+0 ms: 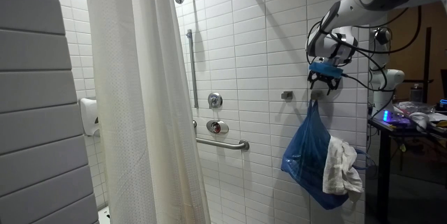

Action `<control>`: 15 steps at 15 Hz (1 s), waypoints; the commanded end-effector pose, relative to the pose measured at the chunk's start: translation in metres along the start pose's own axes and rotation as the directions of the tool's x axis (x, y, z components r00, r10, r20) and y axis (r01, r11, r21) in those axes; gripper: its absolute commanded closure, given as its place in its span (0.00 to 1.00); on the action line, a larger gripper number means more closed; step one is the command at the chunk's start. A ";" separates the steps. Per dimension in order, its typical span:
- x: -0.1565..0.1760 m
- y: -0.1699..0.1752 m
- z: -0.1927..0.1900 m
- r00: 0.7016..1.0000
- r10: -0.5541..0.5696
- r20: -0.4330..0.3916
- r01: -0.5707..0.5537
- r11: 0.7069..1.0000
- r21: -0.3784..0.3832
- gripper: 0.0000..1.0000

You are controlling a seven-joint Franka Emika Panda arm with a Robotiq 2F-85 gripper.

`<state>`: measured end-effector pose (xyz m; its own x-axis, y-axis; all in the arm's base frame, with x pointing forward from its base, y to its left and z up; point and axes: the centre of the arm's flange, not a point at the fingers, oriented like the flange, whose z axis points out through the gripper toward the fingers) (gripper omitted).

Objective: Put the white towel in the plastic

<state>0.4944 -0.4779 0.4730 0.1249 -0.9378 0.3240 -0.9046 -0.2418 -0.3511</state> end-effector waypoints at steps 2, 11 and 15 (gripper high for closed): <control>-0.025 0.003 -0.018 0.999 -0.016 -0.047 0.017 1.000 0.003 0.00; -0.138 0.009 -0.068 0.943 -0.333 -0.011 0.332 0.941 -0.060 0.00; -0.199 0.013 -0.077 0.841 -0.532 0.101 0.538 0.841 -0.056 0.00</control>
<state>0.4535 -0.3267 0.4717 0.5054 -0.7580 0.4123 -0.7967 -0.5935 -0.1145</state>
